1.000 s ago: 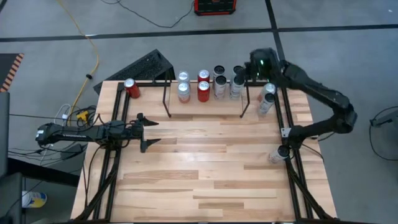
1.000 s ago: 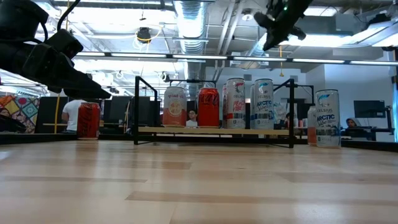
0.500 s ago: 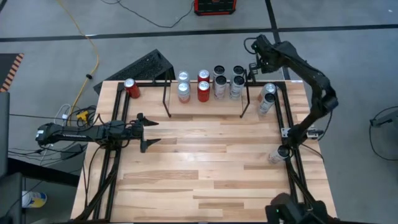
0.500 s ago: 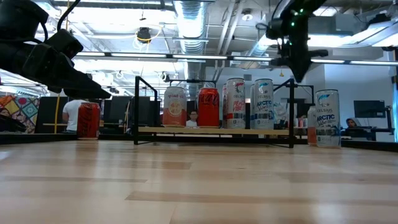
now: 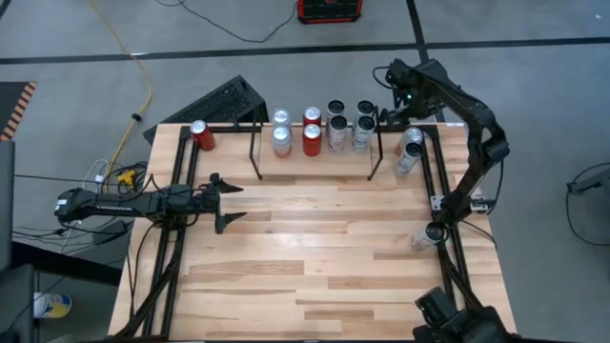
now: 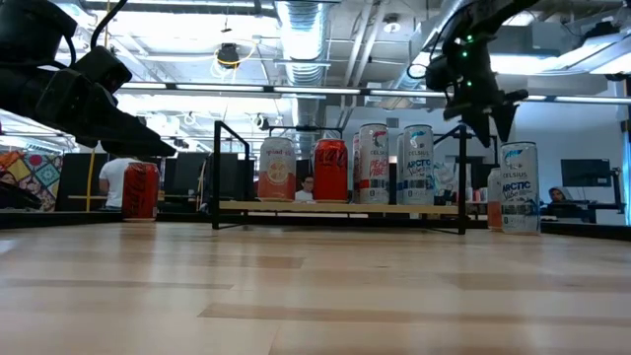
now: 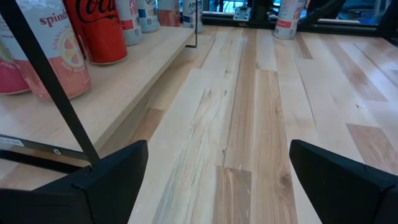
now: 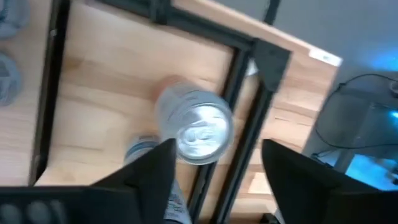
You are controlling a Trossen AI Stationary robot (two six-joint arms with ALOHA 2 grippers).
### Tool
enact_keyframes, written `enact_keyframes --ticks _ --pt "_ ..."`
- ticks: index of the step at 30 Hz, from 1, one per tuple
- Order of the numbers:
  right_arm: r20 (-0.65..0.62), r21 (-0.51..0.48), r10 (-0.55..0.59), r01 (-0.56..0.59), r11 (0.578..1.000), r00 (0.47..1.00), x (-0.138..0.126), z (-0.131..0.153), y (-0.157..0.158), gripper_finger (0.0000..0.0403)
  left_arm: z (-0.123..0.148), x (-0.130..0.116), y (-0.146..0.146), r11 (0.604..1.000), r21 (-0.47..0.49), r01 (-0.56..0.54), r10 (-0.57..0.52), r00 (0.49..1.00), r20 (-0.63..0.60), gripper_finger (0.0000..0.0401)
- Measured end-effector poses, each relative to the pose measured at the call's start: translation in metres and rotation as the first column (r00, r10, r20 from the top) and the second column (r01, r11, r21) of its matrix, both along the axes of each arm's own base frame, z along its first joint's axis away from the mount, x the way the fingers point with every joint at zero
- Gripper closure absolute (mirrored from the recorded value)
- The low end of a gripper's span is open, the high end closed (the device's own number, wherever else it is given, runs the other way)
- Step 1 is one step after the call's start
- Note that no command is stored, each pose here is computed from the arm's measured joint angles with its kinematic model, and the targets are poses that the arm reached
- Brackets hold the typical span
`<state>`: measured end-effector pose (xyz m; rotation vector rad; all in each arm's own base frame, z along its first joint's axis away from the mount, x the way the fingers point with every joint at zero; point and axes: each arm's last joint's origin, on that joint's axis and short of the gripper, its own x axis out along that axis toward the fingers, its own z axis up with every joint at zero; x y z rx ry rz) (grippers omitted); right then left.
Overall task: Place canned beverage on shelf
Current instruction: Put the orange white soda can on the shelf aligned with the other orange white soda can
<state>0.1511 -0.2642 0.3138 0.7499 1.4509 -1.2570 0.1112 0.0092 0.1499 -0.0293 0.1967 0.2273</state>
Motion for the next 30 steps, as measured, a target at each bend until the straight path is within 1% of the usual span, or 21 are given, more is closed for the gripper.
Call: enact_keyframes --ticks 5,9,11,15,17,27,30 --pt "0.036 0.043 0.006 -0.008 0.999 0.999 -0.004 -0.008 -0.006 0.0083 0.0 0.0 0.0 1.0 0.0 0.0 0.0 1.0 0.0 0.0024" --pt "0.1 0.072 0.03 -0.037 0.997 0.995 -0.005 -0.019 -0.009 0.0055 0.0 0.0 0.0 1.0 0.0 0.0 0.0 1.0 0.0 0.0024" --pt "0.116 0.06 0.026 -0.033 0.998 0.993 -0.005 -0.025 -0.012 0.0051 0.0 0.0 0.0 1.0 0.0 0.0 0.0 1.0 0.0 0.0024" --pt "0.127 0.042 -0.029 0.024 0.999 0.992 -0.008 -0.039 -0.016 0.0055 0.0 0.0 0.0 1.0 0.0 0.0 0.0 1.0 0.0 0.0024" --pt "0.129 0.035 -0.035 0.031 0.999 0.991 -0.01 -0.039 -0.017 0.006 0.0 0.0 0.0 1.0 0.0 0.0 0.0 1.0 0.0 0.0024" --pt "0.11 0.076 0.009 -0.017 0.997 0.994 -0.008 -0.04 -0.013 0.0067 0.0 0.0 0.0 1.0 0.0 0.0 0.0 1.0 0.0 0.0024" --pt "0.112 0.086 -0.005 -0.004 0.996 0.994 -0.007 -0.044 -0.011 0.0067 0.0 0.0 0.0 1.0 0.0 0.0 0.0 1.0 0.0 0.0024"
